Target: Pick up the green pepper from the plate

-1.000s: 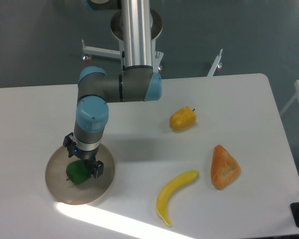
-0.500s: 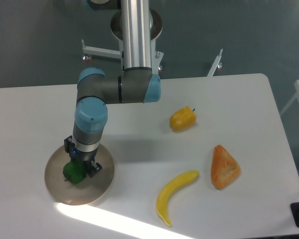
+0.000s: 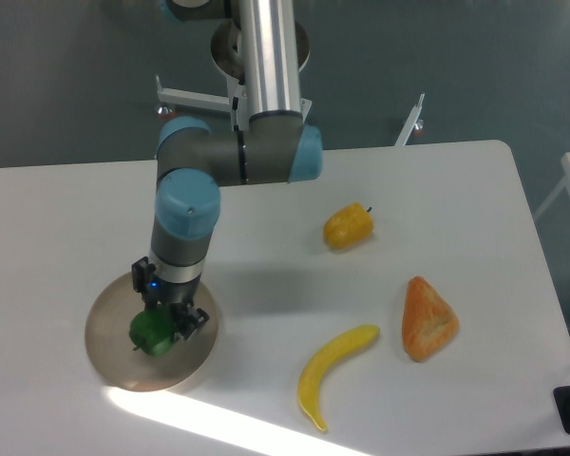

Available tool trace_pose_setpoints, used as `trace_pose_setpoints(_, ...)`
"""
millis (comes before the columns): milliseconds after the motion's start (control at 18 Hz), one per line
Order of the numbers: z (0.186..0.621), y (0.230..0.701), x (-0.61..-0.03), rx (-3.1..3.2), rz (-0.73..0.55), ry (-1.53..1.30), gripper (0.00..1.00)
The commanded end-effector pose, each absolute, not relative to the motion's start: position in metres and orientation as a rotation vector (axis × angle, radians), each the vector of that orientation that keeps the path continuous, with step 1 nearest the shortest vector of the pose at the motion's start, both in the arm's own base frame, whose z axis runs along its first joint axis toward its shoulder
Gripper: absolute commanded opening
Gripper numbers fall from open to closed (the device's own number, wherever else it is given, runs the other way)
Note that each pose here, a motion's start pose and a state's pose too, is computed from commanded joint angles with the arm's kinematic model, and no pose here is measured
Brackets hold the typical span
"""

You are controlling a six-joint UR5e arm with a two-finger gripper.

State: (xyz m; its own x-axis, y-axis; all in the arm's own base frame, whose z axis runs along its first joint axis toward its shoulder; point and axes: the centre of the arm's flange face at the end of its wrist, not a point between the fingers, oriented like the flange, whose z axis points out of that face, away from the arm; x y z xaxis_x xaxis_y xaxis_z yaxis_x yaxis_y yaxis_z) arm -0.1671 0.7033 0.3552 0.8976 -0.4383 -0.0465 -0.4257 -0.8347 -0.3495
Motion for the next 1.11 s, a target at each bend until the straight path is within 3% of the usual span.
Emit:
trace_pose_setpoints(222,0.39,0.689,-0.234,-2.729,0.004,0.646,0.36)
trace_pose_setpoints(500,0.395,0.659,-0.303,-2.736,0.055,0.694,0.36)
trace_pose_setpoints(1111,0.398,0.644,-0.338,-2.765,0.126,0.659,0.37)
